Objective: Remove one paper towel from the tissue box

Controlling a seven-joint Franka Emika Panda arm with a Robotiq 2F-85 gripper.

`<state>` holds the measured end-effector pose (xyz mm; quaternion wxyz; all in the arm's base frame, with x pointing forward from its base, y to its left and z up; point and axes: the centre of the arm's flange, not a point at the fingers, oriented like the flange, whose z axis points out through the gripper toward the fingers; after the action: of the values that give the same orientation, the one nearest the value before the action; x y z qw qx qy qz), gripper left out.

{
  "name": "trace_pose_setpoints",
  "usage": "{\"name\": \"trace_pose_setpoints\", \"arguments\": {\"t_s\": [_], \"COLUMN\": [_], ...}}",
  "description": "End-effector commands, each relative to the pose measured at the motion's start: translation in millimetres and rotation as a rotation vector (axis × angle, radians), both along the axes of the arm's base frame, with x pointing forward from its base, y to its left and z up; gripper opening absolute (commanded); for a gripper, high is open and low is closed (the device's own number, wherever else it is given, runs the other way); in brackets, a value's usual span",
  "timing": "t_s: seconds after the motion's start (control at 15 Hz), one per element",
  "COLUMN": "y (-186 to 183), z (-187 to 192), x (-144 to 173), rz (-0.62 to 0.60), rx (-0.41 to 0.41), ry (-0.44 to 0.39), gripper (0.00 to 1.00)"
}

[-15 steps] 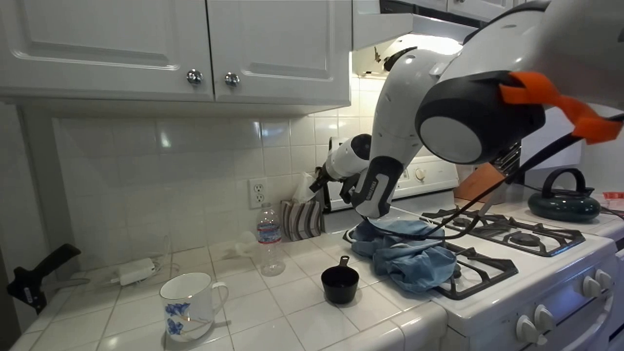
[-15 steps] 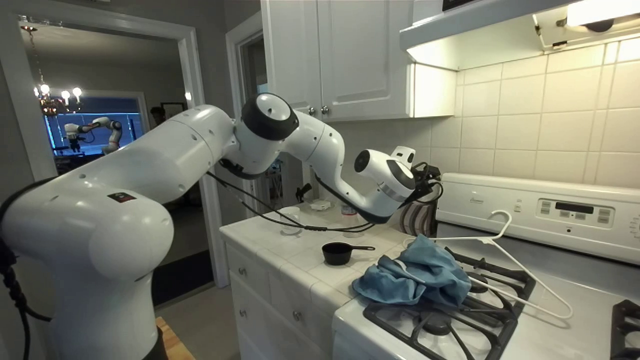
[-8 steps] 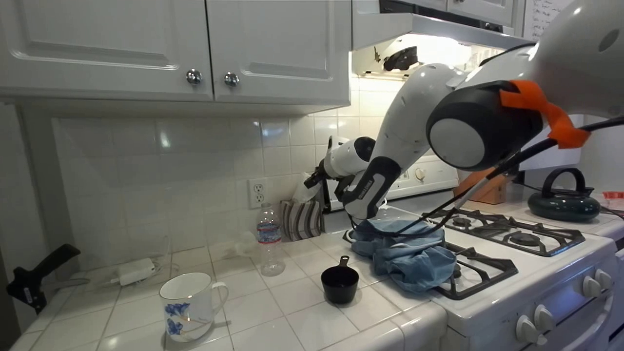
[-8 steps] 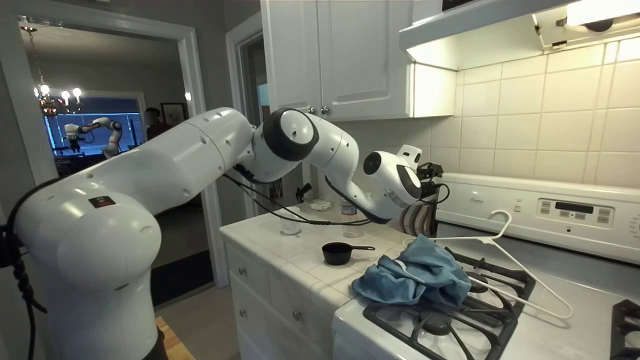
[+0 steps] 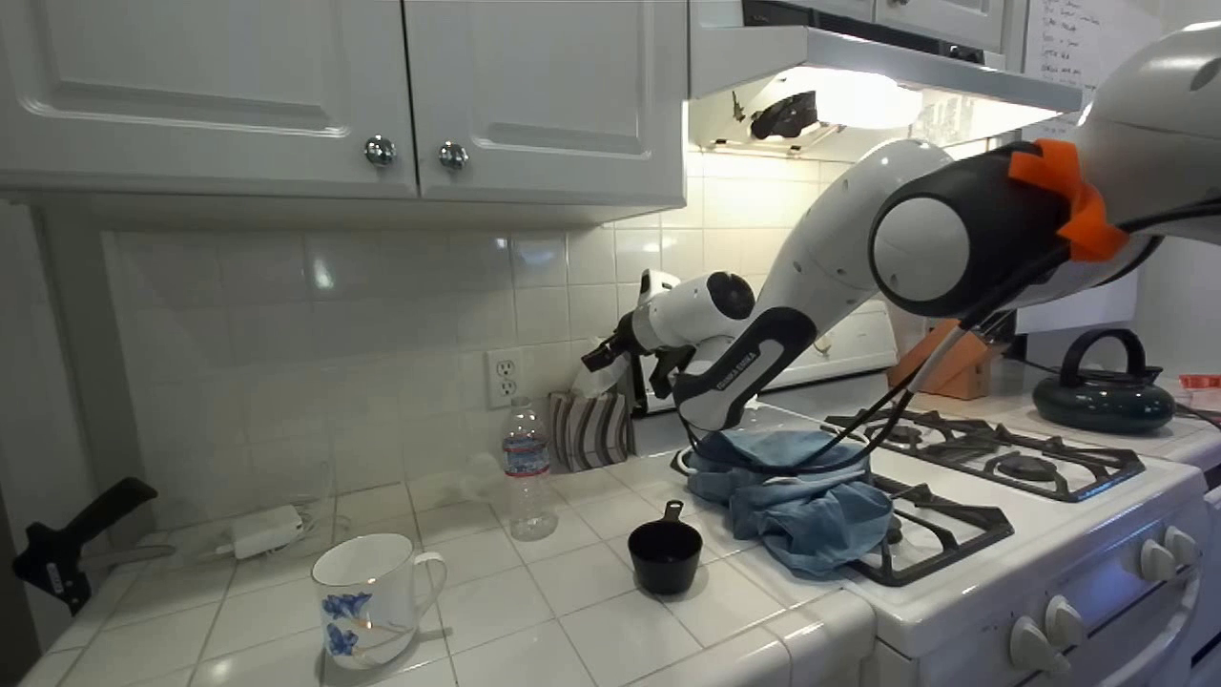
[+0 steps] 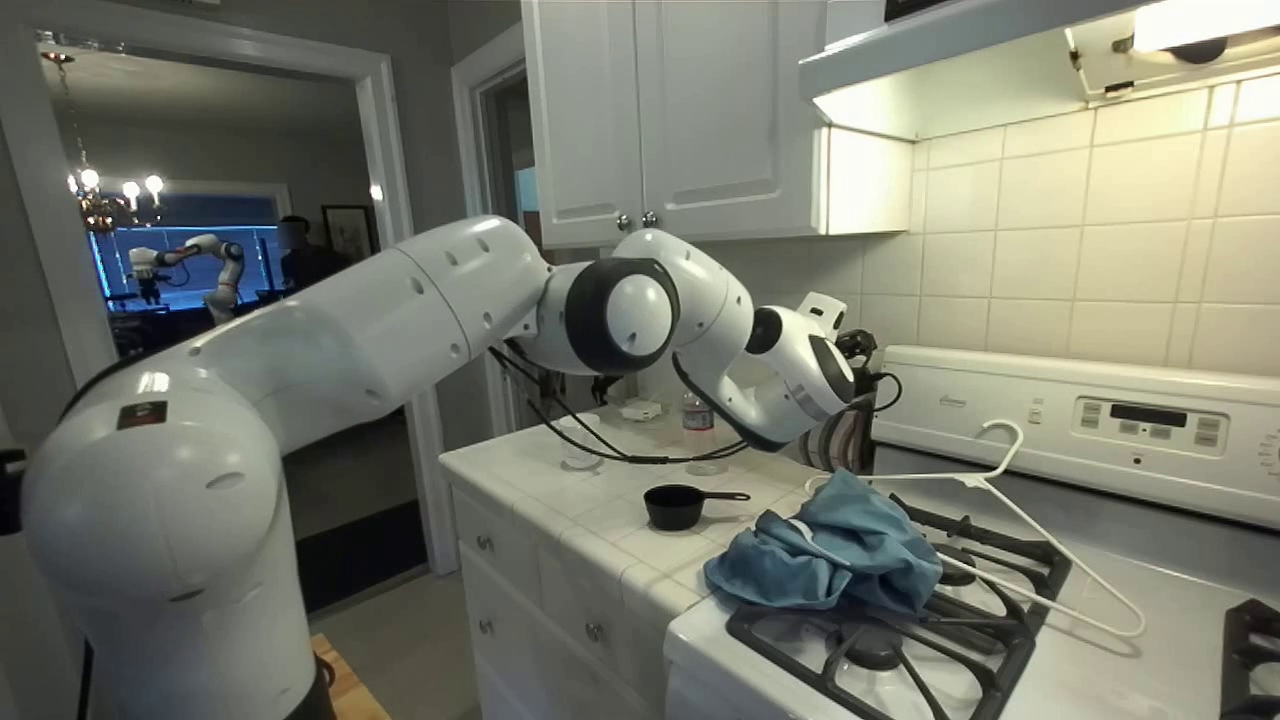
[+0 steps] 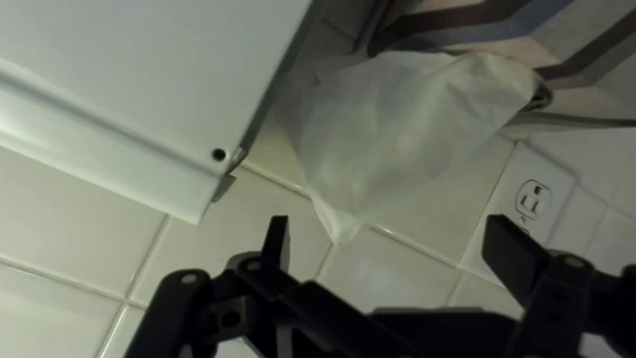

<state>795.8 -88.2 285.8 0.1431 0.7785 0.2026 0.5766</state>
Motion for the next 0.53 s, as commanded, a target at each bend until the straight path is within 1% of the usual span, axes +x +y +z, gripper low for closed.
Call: {"name": "trace_pose_setpoints", "arguments": {"t_s": [0.0,0.2,0.47], "y": [-16,-29,-46], "z": [-4,-5,1], "x": [40,40,55], "rz": [0.019,-0.008,-0.033], "rx": [0.034,0.064,0.068], "ry": [0.005,0.017,0.056], "gripper": [1.00,1.00,1.00]}}
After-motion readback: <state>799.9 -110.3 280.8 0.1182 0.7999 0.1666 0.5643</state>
